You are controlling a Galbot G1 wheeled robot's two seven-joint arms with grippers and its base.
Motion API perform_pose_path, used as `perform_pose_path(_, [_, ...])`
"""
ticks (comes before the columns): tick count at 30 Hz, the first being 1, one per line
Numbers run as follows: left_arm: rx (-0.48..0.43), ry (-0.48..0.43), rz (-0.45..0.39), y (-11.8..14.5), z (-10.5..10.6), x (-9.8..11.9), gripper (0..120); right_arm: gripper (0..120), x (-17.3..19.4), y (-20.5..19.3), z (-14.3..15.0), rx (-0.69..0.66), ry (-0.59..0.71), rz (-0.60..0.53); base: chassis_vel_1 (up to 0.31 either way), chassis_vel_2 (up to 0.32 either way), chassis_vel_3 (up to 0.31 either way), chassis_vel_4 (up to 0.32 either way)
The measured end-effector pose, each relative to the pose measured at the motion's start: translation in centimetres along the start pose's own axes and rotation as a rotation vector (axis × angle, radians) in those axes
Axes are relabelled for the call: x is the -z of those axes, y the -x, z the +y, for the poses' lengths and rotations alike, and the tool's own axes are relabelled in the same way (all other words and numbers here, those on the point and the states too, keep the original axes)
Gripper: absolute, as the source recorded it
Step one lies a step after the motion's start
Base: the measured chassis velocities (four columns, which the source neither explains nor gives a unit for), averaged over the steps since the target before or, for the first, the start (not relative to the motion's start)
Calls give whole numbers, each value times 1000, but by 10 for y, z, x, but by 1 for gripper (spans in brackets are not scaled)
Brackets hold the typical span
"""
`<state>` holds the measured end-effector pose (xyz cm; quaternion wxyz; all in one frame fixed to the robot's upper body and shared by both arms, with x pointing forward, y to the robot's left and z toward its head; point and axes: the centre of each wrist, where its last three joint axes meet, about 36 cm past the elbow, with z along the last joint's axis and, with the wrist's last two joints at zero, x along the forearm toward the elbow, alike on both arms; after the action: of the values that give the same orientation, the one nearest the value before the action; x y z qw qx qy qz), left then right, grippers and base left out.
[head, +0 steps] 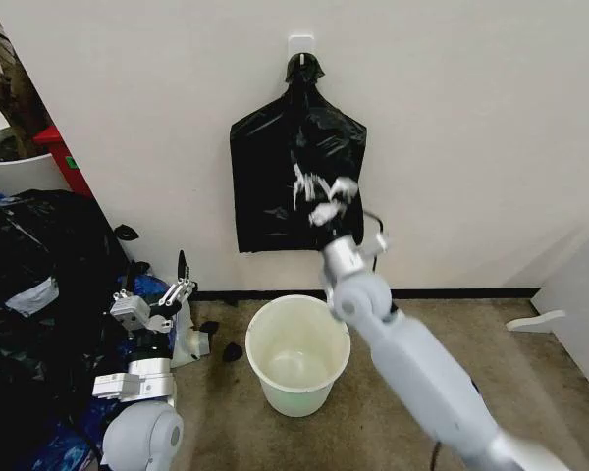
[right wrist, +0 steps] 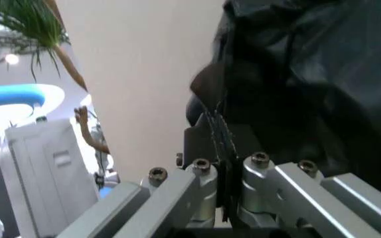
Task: Place the garbage bag over the trash bin.
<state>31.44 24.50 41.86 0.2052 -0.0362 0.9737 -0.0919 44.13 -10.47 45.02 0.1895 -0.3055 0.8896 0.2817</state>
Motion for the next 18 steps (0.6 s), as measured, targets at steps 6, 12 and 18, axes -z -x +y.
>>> perform_pose_path(6, [-9, -4, 3, -2, -2, 2, 100, 0, -18, -58, 6, -1, -49, 50, 0, 0, 0, 0])
perform_pose_path(12, [-18, -7, 7, -4, -4, 3, 100, 0, -32, -98, 10, 40, -109, 79, 0, 0, 0, 0])
perform_pose_path(18, [-25, -5, 6, -6, -4, 5, 100, 0, -38, -111, 9, 46, -155, 83, 0, 0, 0, 0])
